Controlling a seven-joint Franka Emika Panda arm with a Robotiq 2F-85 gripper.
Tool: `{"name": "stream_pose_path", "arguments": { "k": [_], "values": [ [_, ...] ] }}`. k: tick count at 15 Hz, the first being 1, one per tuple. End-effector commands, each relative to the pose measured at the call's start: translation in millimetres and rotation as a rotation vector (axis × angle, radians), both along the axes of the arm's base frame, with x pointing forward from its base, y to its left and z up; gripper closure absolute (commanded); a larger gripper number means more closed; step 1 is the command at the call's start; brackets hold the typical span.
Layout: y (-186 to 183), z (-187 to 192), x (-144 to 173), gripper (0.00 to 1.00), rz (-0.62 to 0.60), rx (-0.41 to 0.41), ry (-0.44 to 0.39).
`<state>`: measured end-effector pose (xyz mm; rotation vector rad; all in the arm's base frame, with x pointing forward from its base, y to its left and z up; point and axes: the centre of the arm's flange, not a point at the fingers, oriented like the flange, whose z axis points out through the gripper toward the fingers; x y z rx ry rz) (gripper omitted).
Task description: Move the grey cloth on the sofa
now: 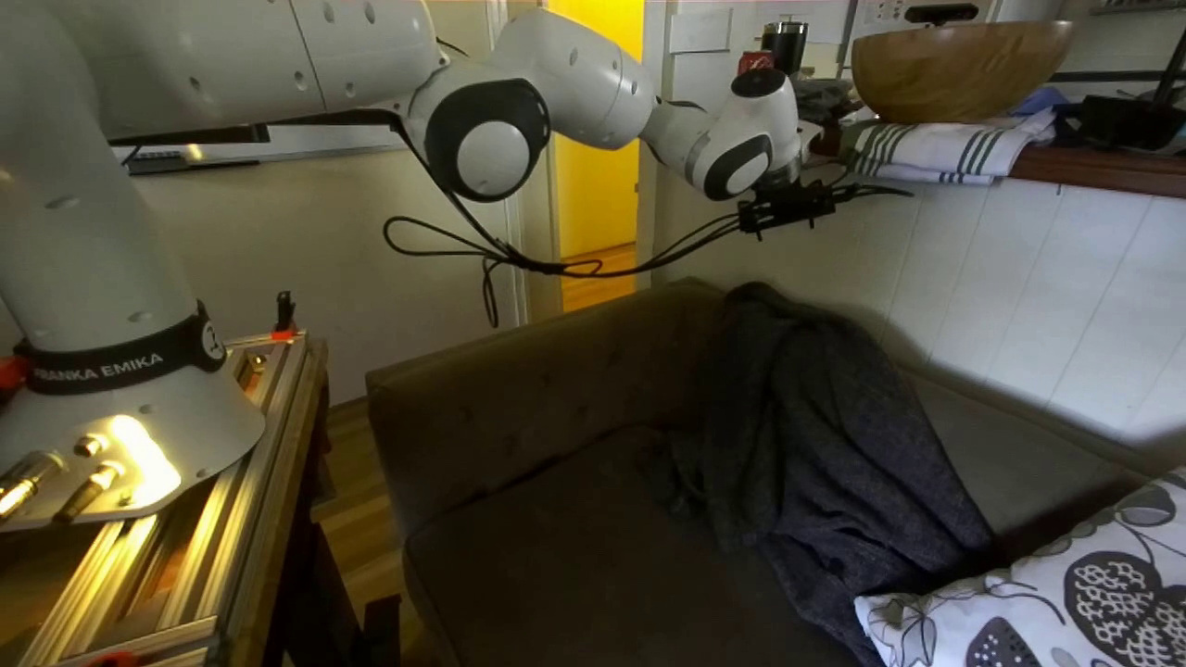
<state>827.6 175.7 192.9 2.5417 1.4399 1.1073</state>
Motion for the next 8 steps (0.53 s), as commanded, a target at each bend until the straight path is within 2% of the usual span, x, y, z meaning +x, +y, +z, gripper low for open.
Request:
{"name": "stream_pose_path", "arguments": {
  "k": [1,5,8],
  "values": [
    [15,9,33,0.00,-0.086,0.036,0.170],
    [-27,7,-12,0.00,-0.209,0.102,0.344],
    [-71,1,-45,0.00,-0.345,0.176,0.389]
  ]
}}
